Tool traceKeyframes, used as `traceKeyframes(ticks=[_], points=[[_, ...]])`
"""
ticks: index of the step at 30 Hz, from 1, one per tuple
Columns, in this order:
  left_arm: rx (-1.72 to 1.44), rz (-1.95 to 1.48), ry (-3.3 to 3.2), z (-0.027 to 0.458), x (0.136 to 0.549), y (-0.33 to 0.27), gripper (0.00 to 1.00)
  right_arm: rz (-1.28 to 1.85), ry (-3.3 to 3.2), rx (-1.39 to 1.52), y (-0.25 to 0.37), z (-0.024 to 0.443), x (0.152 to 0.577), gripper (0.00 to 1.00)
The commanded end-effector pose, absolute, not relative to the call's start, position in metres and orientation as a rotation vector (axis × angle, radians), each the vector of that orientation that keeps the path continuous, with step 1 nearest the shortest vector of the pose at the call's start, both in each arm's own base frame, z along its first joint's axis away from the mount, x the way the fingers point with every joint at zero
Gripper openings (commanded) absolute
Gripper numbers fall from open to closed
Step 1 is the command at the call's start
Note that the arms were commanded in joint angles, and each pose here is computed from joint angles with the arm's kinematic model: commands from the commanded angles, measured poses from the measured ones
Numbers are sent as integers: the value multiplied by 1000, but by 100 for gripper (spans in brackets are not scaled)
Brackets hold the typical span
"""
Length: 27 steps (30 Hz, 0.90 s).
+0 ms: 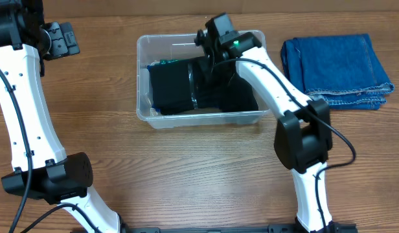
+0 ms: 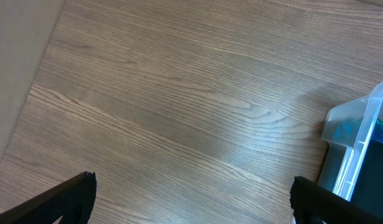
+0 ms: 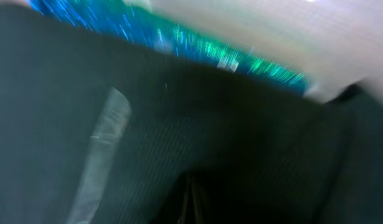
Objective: Pack container
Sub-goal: 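Carry the black garment with the right gripper and lay it over the bin contents, then move the right gripper to the folded blue jeans and grasp them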
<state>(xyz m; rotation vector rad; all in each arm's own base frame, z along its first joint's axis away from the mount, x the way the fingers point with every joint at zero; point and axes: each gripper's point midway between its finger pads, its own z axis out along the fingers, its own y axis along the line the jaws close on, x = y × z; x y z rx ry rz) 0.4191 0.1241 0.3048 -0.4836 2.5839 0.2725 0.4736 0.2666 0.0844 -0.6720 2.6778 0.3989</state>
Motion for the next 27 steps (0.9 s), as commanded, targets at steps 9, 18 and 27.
traceKeyframes(ticks=[9,18,27], points=[[-494,291,2597,300,419,128,100,477,2494,-545,233,249,478,46],[-494,291,2597,300,419,128,100,387,2676,248,67,282,453,95],[-494,291,2597,300,419,128,100,207,2525,1384,-106,228,426,100]])
